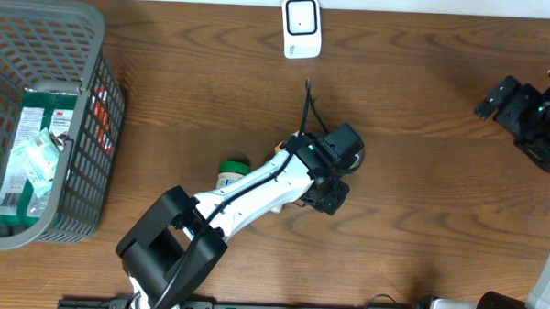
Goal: Scan the item barcode
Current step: 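Lower the cotton swab tub onto the table and open the left gripper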
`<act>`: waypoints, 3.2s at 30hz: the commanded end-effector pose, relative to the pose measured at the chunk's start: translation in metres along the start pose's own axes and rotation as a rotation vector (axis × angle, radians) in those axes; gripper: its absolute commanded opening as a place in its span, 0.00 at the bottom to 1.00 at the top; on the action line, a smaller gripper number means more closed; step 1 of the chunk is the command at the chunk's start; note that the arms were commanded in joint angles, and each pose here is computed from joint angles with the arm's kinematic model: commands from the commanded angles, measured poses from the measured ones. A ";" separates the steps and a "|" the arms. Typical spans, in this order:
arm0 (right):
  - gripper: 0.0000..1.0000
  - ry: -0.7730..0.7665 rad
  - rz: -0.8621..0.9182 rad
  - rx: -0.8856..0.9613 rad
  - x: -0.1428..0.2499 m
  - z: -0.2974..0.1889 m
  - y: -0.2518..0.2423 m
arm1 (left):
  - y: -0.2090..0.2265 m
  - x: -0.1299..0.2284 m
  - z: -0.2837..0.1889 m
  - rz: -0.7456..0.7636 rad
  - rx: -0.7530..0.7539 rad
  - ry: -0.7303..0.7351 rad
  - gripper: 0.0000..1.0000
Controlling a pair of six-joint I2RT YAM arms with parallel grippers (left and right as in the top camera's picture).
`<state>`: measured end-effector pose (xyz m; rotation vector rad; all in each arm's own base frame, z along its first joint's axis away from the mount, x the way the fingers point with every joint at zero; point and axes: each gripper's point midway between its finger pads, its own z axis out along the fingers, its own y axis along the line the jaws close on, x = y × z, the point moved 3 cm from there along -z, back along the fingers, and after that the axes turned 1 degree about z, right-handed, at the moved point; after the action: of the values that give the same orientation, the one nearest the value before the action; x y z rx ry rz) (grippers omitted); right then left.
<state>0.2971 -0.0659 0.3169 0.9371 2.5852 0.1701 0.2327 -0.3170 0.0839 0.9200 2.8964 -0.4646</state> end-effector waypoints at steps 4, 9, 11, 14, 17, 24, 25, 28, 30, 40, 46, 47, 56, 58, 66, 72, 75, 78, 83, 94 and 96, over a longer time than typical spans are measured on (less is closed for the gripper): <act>0.99 -0.015 0.013 0.009 -0.004 -0.002 -0.001 | 0.031 -0.016 -0.021 -0.054 -0.240 -0.085 0.08; 0.99 -0.015 0.013 0.009 -0.004 -0.002 -0.001 | 0.046 -0.015 -0.025 -0.058 -0.338 -0.095 0.08; 0.99 -0.015 0.013 0.009 -0.004 -0.002 -0.001 | 0.046 -0.016 -0.025 -0.061 -0.335 -0.098 0.08; 0.99 -0.015 0.013 0.009 -0.004 -0.002 -0.001 | 0.039 -0.016 -0.025 -0.060 -0.284 -0.090 0.08; 0.99 -0.015 0.013 0.009 -0.004 -0.002 -0.001 | 0.025 -0.013 -0.021 -0.058 -0.187 -0.063 0.08; 0.99 -0.015 0.013 0.009 -0.004 -0.002 -0.001 | 0.022 -0.001 -0.012 -0.090 -0.156 -0.019 0.08; 0.99 -0.015 0.013 0.008 -0.004 -0.002 -0.001 | 0.023 0.000 -0.009 -0.089 -0.158 -0.013 0.08; 0.99 -0.015 0.013 0.009 -0.004 -0.002 -0.001 | 0.023 0.003 -0.005 -0.091 -0.159 -0.005 0.08; 0.99 -0.015 0.013 0.009 -0.004 -0.002 -0.001 | 0.020 0.004 -0.004 -0.095 -0.158 -0.004 0.08; 0.99 -0.015 0.013 0.009 -0.004 -0.002 -0.001 | -0.006 0.002 0.001 -0.022 -0.142 -0.040 0.08; 0.99 -0.015 0.013 0.009 -0.004 -0.002 -0.001 | -0.004 0.003 0.003 -0.010 -0.197 -0.051 0.08; 0.99 -0.015 0.013 0.009 -0.004 -0.002 -0.001 | -0.003 0.003 0.005 -0.011 -0.201 -0.047 0.08; 0.99 -0.015 0.013 0.009 -0.004 -0.002 -0.001 | -0.001 0.005 0.013 -0.013 -0.210 -0.029 0.08; 0.99 -0.015 0.013 0.009 -0.004 -0.002 -0.001 | -0.001 0.005 0.013 -0.013 -0.210 -0.030 0.08; 0.99 -0.015 0.013 0.009 -0.004 -0.002 -0.001 | -0.001 0.004 0.013 -0.012 -0.207 -0.035 0.08; 0.99 -0.015 0.013 0.009 -0.004 -0.002 -0.001 | -0.002 0.001 0.013 -0.011 -0.203 -0.045 0.09; 0.99 -0.015 0.013 0.009 -0.004 -0.002 -0.001 | -0.002 0.001 0.013 -0.011 -0.202 -0.048 0.09; 0.99 -0.015 0.013 0.009 -0.004 -0.002 -0.001 | -0.002 0.001 0.013 -0.011 -0.203 -0.048 0.09; 0.99 -0.015 0.013 0.009 -0.004 -0.002 -0.001 | -0.002 0.001 0.013 -0.011 -0.203 -0.048 0.09; 0.99 -0.014 0.013 0.009 -0.004 -0.002 -0.001 | -0.002 0.001 0.013 -0.011 -0.202 -0.048 0.09; 0.99 -0.015 0.013 0.008 -0.004 -0.002 -0.001 | -0.002 0.001 0.013 -0.011 -0.202 -0.048 0.09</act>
<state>0.2971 -0.0659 0.3169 0.9371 2.5852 0.1701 0.2297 -0.3258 0.0787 0.8591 2.8320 -0.2242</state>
